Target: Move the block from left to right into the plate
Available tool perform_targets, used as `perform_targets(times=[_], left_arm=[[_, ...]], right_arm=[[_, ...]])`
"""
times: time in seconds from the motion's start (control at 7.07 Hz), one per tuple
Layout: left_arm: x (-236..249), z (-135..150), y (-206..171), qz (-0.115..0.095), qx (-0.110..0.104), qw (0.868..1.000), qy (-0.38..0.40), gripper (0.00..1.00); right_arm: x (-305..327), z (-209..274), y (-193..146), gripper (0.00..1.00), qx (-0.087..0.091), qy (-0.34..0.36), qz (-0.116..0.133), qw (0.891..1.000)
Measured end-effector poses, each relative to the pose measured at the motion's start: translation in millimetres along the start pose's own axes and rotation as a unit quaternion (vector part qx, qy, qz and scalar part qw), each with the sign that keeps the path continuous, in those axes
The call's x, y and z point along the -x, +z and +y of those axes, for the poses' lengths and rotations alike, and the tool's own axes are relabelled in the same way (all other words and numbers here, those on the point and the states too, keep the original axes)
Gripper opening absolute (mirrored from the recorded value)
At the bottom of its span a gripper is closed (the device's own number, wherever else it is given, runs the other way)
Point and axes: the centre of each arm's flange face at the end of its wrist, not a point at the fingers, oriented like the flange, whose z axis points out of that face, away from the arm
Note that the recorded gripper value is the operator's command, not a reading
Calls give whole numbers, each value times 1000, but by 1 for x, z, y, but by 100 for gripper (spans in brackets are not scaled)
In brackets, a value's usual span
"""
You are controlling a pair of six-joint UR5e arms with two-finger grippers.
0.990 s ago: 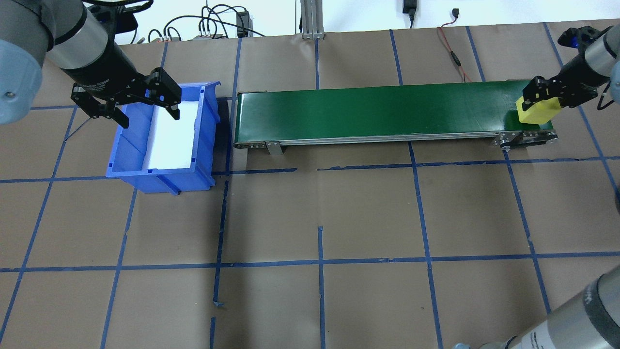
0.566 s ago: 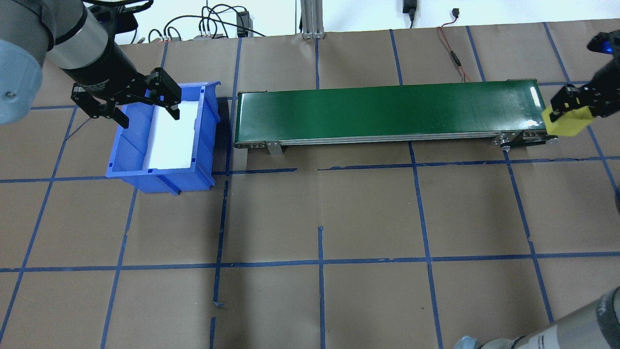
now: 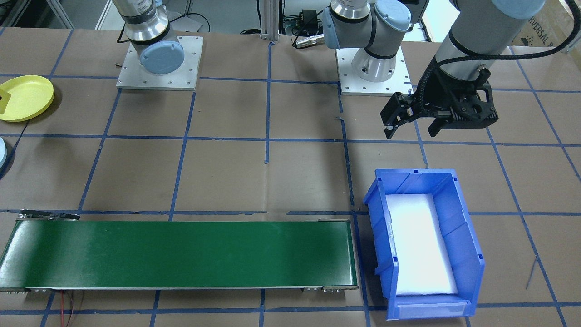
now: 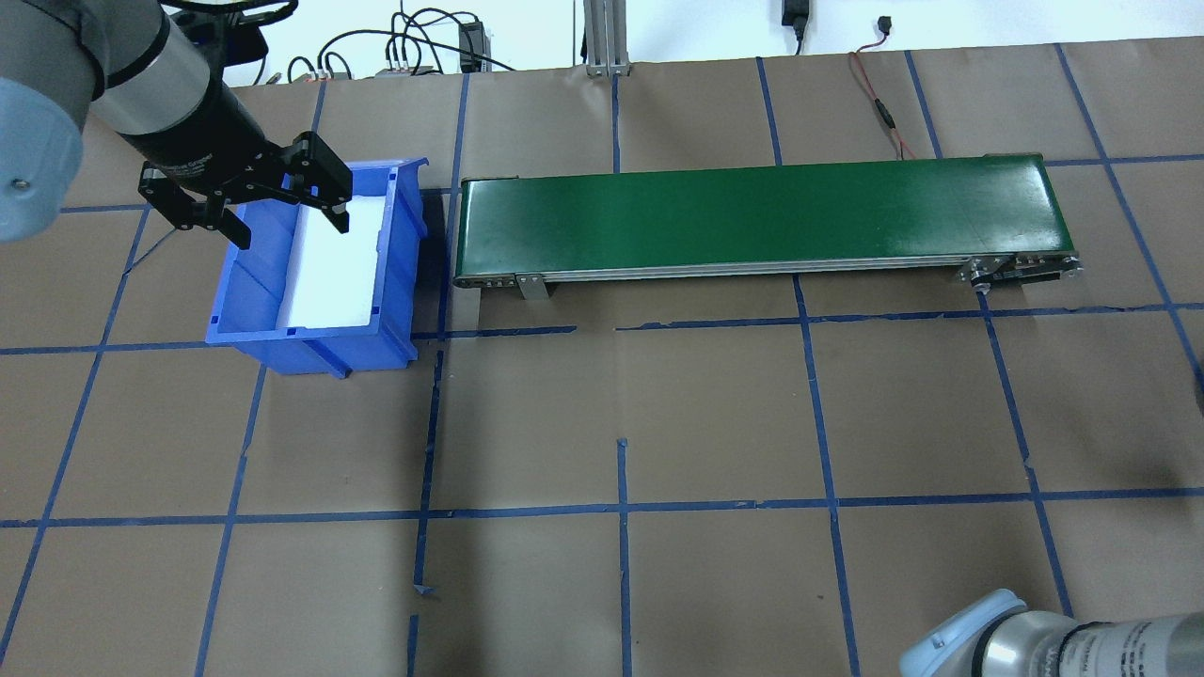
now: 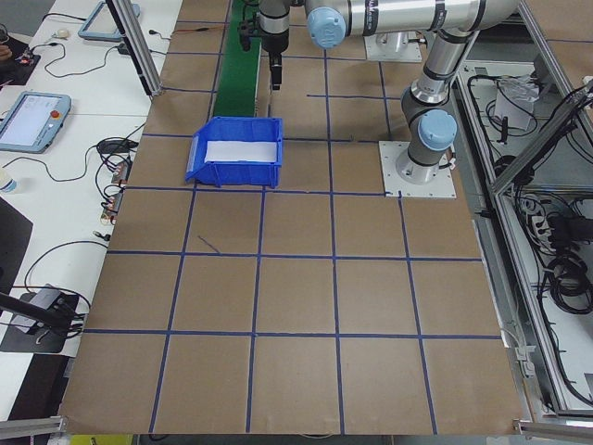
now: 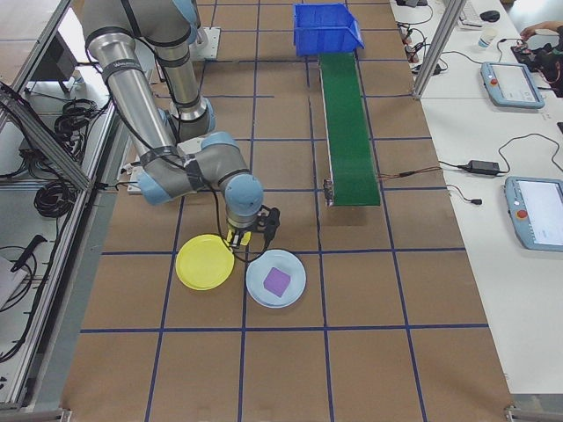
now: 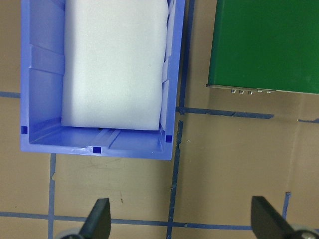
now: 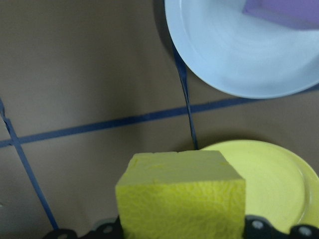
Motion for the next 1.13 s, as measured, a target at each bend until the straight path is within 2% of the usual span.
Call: perform_targets(times=[0.14,0.28,0.57,0.85,1.13], left_arm=[[0,0,0,0,0,1000,0,100],[0,0,0,0,0,1000,0,100],[0,0,-1,0,-1,1000,0,100],[0,1,-1,0,-1,1000,0,100],[0,1,0,1,0,1000,1,100]], right_arm=[[-19,23,14,88,-2,13,-11,1000],[-30,34,20,99,-7,21,-14,1000],[-38,40,24,100,-10,28,-15,999],[-22,27,15,100,-6,30,-5,1000],[44,-21,-11,100,-6,0,25,1000]])
